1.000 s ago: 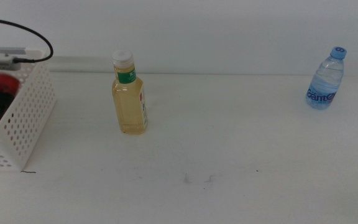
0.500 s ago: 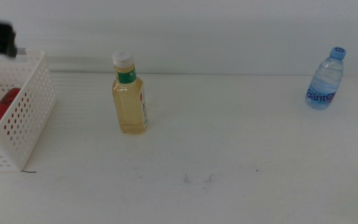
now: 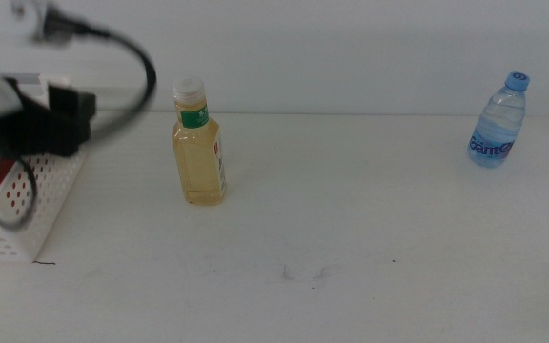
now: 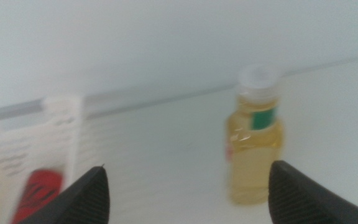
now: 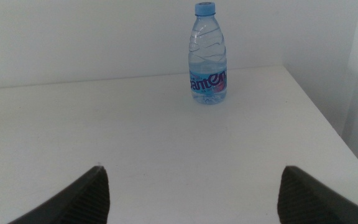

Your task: Use arms to grab the bottles and put them into the dustbin to the left of the table.

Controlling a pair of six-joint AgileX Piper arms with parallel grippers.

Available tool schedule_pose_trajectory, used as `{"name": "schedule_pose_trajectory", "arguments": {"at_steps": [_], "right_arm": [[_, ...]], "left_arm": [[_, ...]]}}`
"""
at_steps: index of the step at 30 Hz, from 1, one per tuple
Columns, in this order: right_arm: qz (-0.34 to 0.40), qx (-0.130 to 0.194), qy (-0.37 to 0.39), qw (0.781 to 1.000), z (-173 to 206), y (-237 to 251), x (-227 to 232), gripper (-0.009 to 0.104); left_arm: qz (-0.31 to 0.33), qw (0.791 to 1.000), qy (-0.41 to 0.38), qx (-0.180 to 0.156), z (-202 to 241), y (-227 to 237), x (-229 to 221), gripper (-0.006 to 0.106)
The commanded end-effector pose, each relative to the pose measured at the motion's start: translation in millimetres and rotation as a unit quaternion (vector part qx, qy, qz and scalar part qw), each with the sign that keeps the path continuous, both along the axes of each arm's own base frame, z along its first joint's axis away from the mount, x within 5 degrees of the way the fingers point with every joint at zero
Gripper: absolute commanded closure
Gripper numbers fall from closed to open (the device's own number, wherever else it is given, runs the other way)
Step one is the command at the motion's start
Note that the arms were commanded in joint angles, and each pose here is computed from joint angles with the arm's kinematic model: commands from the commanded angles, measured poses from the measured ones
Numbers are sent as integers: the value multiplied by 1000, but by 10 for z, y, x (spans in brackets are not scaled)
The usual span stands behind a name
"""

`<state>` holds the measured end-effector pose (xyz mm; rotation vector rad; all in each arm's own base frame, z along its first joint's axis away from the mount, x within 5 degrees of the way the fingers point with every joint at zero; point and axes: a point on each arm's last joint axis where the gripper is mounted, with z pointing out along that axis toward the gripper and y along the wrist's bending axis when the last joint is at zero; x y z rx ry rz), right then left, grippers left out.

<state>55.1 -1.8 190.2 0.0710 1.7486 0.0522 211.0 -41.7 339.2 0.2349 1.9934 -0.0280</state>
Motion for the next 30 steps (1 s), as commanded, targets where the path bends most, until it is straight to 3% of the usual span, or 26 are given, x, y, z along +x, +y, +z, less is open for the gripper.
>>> {"name": "schedule_pose_trajectory", "arguments": {"at_steps": [1,5,11,18,20,22,23,26,30], "right_arm": [[-3,-9,-3,1000,-5,-6,0,7],[-3,-9,-3,1000,-5,-6,0,7],[-3,-9,-3,1000,-5,-6,0,7],[-3,-9,-3,1000,-5,-6,0,7],[-3,-9,-3,1000,-5,-6,0,7],[-3,-9,-3,1000,-5,-6,0,7],[-3,-9,-3,1000,-5,-6,0,7],[-3,-9,-3,1000,-5,-6,0,7],[-3,-9,-3,1000,-5,-6,0,7]], "left_arm": [[-27,998,-55,-35,-177,-64,-103,18],[-54,992,-82,-79,-579,-105,-205,22],[-60,994,-47,-76,-921,-97,-302,22],[-61,995,-38,-68,-960,-94,-310,22],[-53,994,-42,-86,-946,-93,-304,22],[-26,990,-42,-130,-936,-75,-296,22],[-21,990,-46,-130,-941,-66,-297,22],[-33,992,-87,-81,-993,-43,-329,18],[-13,992,-85,-98,-1181,-43,-407,9]]}}
